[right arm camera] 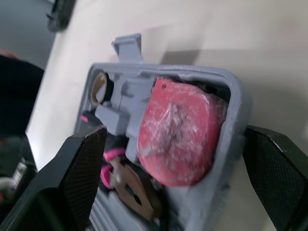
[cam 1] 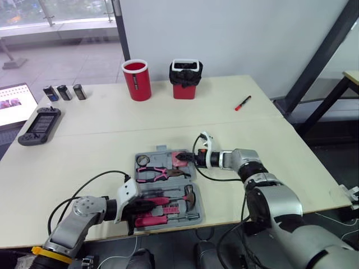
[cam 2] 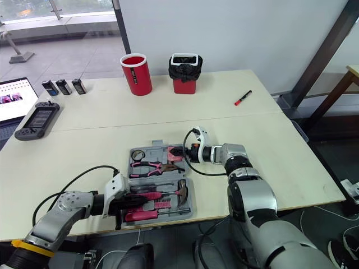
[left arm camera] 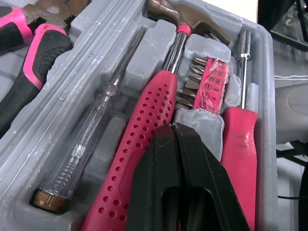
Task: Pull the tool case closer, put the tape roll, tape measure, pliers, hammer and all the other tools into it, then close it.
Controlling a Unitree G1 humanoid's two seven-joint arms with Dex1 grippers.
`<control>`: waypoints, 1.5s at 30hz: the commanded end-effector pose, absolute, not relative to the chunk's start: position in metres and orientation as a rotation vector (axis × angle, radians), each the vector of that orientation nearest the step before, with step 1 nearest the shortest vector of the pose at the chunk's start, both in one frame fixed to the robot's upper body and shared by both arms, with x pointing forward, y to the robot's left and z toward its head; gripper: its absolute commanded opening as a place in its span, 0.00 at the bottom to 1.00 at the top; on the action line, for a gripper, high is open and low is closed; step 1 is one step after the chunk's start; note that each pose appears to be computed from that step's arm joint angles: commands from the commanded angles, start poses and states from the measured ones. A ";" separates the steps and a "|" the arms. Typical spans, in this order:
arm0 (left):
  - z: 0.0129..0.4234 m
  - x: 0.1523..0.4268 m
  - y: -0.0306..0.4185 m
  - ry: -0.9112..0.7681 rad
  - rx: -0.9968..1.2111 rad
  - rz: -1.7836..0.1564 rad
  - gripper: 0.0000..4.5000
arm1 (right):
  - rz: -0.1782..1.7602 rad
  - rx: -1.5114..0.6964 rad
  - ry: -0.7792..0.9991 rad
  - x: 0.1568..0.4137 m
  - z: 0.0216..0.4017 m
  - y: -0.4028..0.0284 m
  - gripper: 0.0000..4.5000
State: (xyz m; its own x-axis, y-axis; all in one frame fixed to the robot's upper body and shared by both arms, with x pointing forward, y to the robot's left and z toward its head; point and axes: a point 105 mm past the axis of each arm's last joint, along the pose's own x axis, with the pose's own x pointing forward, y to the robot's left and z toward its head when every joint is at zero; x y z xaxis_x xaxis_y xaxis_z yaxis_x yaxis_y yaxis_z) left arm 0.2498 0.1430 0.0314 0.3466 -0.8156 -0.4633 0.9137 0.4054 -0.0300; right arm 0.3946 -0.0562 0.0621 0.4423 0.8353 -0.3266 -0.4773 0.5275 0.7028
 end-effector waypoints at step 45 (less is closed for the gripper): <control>0.097 0.218 0.281 0.263 0.256 -0.529 0.00 | 1.097 -0.367 0.259 0.299 0.125 -0.202 0.99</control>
State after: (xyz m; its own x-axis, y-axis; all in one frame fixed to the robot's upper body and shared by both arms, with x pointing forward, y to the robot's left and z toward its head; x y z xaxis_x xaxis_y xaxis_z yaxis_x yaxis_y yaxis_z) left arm 0.2183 0.2815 0.0935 0.8404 -0.4479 -0.3052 0.5058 0.8504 0.1448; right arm 0.2961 -0.1915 0.1157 0.3656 0.8458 -0.3886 -0.9277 0.3651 -0.0781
